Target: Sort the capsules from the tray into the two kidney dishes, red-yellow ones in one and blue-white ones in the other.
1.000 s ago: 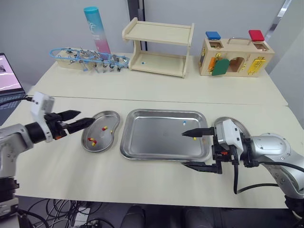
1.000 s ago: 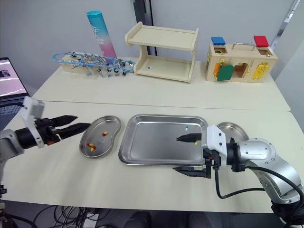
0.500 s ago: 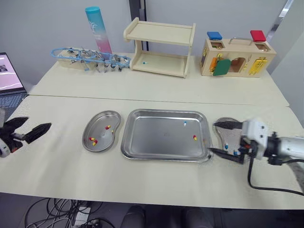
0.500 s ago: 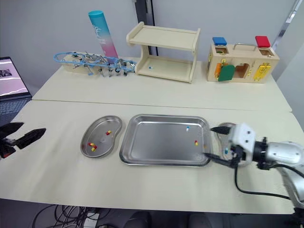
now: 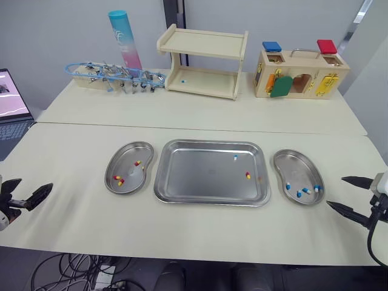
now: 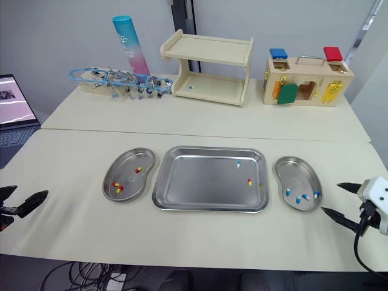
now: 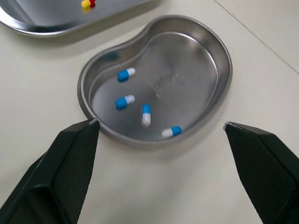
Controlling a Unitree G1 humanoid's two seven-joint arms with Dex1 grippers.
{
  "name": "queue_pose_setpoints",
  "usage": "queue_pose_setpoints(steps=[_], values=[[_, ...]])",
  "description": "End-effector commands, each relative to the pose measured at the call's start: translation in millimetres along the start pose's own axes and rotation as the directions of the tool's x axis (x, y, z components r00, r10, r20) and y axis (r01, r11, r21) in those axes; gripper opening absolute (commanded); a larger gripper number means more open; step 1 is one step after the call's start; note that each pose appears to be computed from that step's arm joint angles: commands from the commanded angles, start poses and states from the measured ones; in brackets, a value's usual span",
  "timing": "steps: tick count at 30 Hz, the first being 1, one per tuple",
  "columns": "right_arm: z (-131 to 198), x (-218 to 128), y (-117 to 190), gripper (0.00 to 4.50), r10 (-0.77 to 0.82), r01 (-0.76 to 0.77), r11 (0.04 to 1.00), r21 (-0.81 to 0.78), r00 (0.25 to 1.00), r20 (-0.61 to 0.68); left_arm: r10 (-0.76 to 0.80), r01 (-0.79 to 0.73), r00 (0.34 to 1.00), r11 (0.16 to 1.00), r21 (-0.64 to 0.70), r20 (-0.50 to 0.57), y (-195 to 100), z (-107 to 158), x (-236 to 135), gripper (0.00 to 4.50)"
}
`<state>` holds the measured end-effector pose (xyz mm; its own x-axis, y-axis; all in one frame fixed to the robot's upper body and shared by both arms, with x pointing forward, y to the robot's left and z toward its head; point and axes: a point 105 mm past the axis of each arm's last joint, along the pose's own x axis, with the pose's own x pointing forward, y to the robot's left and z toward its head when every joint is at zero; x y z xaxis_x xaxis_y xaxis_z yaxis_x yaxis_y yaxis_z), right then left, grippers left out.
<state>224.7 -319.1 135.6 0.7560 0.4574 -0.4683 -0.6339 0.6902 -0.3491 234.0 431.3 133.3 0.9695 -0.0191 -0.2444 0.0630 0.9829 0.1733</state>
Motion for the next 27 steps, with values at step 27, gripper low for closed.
queue_pose_setpoints(steps=[27], values=[[15,5,-16,4.50,0.032,-0.030,0.998,-0.060,0.999,0.021,-0.144,0.142,0.989,0.987,0.074,0.034,-14,26,-4,4.47]])
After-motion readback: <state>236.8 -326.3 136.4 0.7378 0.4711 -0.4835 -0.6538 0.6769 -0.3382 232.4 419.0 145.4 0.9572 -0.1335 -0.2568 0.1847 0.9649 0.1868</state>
